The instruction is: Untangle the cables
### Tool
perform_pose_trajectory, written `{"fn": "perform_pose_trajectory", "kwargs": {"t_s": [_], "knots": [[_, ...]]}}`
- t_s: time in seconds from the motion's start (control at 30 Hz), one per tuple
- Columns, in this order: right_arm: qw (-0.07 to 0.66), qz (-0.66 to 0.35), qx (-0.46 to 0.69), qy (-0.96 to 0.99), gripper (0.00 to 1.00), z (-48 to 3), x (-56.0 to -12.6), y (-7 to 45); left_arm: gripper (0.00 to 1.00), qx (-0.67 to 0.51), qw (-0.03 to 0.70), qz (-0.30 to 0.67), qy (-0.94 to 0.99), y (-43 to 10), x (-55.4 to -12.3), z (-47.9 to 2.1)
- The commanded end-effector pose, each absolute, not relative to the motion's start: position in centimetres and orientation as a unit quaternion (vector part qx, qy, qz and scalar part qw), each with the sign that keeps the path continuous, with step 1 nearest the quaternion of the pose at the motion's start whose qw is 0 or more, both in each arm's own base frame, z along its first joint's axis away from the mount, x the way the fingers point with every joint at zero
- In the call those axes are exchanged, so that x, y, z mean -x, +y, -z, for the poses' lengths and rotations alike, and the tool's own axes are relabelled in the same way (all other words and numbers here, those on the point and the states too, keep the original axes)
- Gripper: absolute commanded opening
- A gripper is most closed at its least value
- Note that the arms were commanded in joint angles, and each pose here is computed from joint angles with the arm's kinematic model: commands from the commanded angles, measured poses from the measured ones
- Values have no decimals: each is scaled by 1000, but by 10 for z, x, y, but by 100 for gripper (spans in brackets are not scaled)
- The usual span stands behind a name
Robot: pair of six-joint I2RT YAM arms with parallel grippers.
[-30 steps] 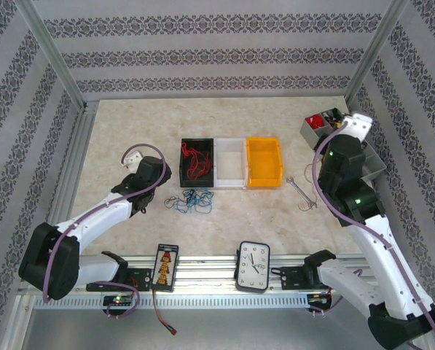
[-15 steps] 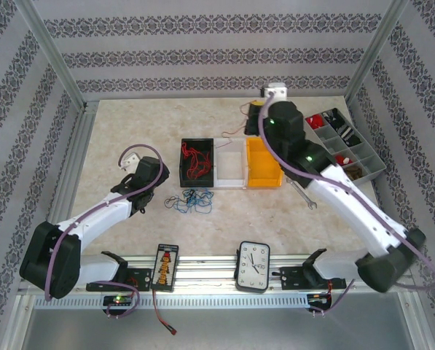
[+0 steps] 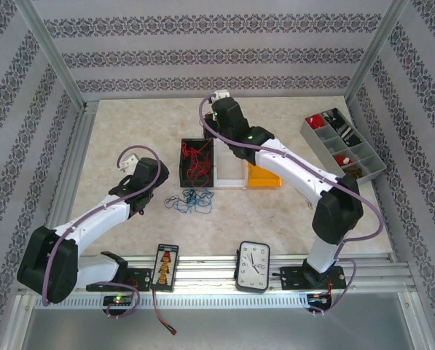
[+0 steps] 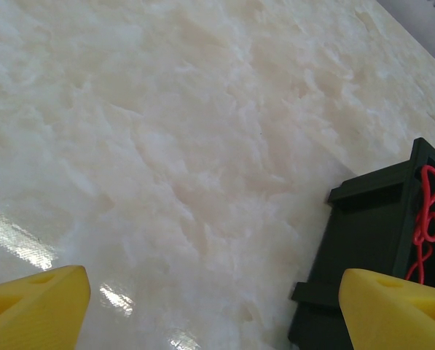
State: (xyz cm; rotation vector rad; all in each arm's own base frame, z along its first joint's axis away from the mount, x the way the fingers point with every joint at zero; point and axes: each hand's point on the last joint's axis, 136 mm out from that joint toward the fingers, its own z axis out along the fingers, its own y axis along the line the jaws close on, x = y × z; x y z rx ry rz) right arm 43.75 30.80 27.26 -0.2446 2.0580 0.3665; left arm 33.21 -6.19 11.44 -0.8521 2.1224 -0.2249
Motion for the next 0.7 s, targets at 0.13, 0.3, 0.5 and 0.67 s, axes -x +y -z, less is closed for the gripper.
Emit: {"fn": "perform_pose_trajectory", "kwargs": {"t_s": [0.13,0.3,0.5,0.67], "knots": [[491,-126,77,859,5,-254,-446,306,89,347,406,82,842,-53,-325,-115],[509,-131,69,848,5,-271,-455,307,89,343,398,78,847,-55,-326,-111],[544,-150,51,824,5,-314,-464,298,89,342,391,75,851,-57,-328,-107],[561,-137,54,815,5,-330,-475,290,89,341,386,72,854,-58,-330,-106]]}}
